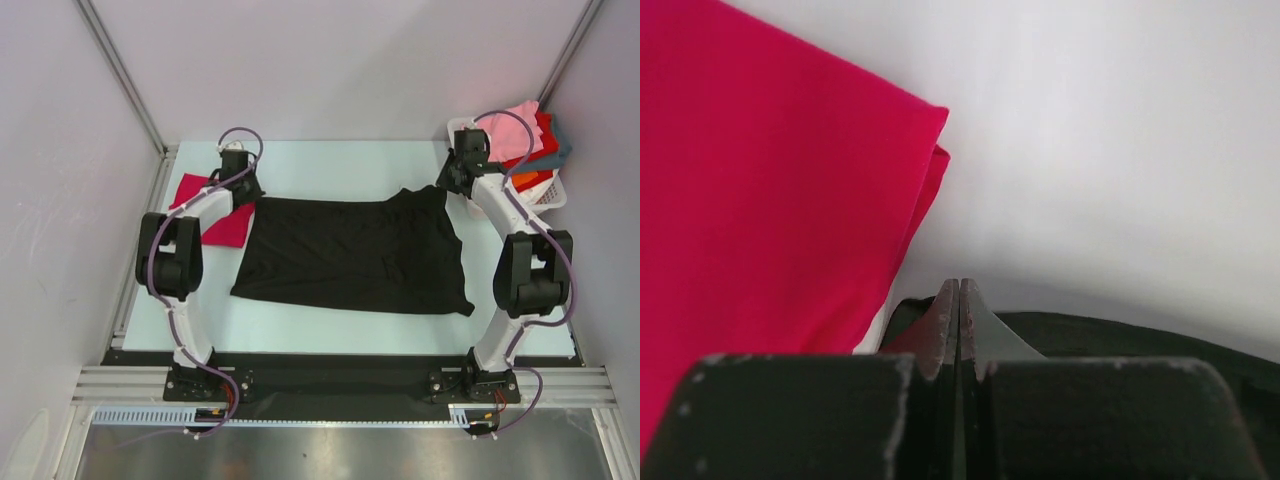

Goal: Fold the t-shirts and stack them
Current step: Fold the tshirt

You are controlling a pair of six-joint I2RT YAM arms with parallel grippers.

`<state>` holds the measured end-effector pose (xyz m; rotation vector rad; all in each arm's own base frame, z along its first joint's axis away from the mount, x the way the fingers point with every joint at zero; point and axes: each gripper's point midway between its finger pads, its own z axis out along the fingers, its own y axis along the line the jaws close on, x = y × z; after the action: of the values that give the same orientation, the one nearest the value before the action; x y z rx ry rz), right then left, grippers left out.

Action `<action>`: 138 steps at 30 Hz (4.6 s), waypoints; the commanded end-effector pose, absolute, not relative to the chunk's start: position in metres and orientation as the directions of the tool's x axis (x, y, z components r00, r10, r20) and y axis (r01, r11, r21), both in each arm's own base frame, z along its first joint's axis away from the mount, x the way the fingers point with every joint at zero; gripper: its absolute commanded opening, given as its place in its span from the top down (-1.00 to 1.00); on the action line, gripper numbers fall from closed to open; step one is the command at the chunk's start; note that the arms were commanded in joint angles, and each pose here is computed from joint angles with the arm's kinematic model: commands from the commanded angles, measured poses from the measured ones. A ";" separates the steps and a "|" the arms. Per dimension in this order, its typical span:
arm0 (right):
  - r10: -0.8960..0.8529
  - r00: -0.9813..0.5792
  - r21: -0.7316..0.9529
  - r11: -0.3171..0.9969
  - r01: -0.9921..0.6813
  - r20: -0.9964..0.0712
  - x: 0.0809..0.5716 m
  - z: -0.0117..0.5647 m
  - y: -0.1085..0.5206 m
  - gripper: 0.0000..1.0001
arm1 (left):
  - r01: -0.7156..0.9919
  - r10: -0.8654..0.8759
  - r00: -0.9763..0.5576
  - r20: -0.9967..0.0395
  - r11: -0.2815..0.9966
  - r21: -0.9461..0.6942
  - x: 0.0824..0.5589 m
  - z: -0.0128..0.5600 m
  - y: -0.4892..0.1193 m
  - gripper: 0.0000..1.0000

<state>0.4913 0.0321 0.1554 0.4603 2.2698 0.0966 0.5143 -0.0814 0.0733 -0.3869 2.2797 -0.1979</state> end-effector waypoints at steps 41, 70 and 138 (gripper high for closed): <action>0.340 -0.501 0.211 0.931 0.297 -0.796 0.357 0.181 0.041 1.00 | -0.192 -0.380 -0.469 -0.797 0.925 -0.328 0.439 0.128 -0.072 0.99; 0.365 -0.389 0.254 0.917 0.307 -0.846 0.287 0.141 0.069 -0.31 | -0.253 -0.480 -0.418 -0.772 0.877 -0.408 0.366 0.116 -0.065 -0.15; 0.486 -0.747 0.614 0.778 0.132 -0.455 0.344 0.047 0.125 -0.02 | 0.370 -0.093 -0.772 -0.629 0.739 -0.564 0.394 0.102 -0.453 -0.09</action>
<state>0.3425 0.1213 0.0453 0.4754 2.3796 0.7160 0.3907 -0.4205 0.0818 0.1386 2.3492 -0.8243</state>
